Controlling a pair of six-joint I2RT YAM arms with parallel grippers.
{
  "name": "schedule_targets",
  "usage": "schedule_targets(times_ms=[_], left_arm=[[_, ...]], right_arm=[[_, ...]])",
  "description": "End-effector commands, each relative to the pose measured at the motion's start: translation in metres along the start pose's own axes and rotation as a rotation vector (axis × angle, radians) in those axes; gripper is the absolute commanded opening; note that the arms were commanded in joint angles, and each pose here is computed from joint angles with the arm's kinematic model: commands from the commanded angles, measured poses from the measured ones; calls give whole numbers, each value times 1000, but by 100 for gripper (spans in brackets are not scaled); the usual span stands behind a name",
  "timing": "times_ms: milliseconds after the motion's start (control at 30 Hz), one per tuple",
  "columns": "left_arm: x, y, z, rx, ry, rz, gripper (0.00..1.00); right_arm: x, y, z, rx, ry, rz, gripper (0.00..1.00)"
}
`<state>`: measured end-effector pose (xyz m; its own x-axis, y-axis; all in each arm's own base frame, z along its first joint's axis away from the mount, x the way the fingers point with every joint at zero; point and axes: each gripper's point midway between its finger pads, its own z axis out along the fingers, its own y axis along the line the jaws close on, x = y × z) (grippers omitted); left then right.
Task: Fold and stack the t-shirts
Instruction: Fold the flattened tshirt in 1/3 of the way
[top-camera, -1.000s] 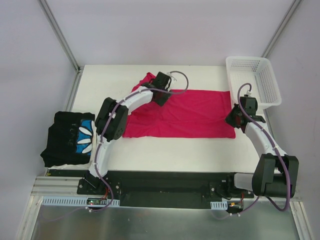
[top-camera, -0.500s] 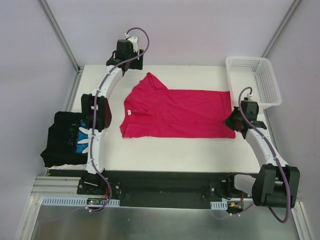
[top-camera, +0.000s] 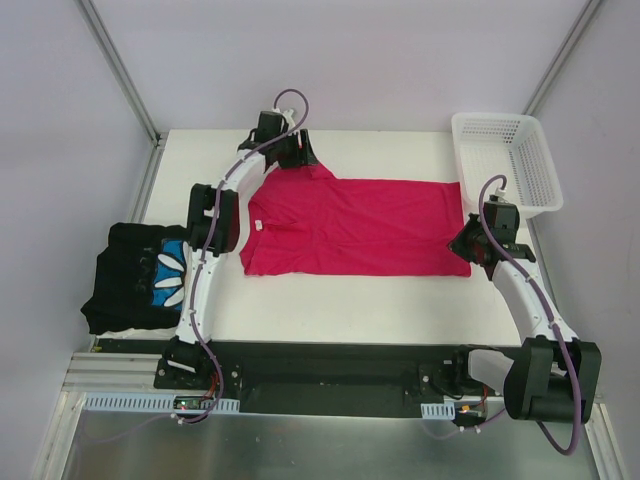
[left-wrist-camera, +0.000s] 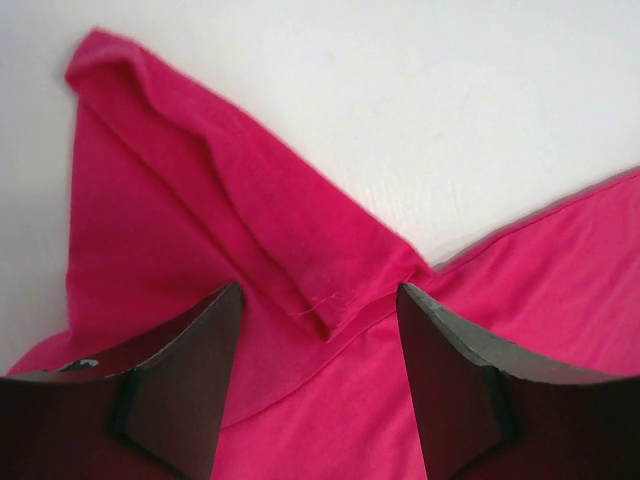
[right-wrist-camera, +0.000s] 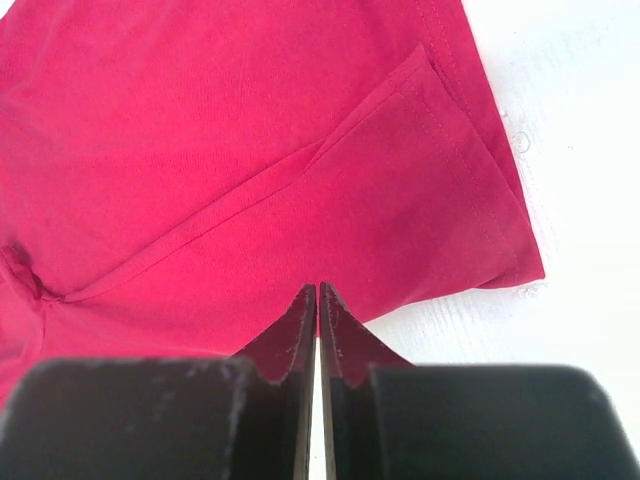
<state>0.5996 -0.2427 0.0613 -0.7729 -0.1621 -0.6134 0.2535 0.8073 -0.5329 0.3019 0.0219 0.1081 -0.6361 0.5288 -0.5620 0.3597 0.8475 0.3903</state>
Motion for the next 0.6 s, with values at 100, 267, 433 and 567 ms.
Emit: schedule_targets(times_ms=[100, 267, 433, 567], left_arm=[[-48, -36, -16, 112, -129, 5, 61], [-28, -30, -19, 109, -114, -40, 62], [-7, -22, -22, 94, -117, -95, 62], [1, -13, -23, 57, -127, -158, 63]], right_arm=[[-4, -4, -9, 20, -22, -19, 5], [-8, -3, -10, 19, -32, -23, 5], [-8, -4, -10, 24, -32, -22, 5], [-12, -4, -10, 30, -39, -20, 4]])
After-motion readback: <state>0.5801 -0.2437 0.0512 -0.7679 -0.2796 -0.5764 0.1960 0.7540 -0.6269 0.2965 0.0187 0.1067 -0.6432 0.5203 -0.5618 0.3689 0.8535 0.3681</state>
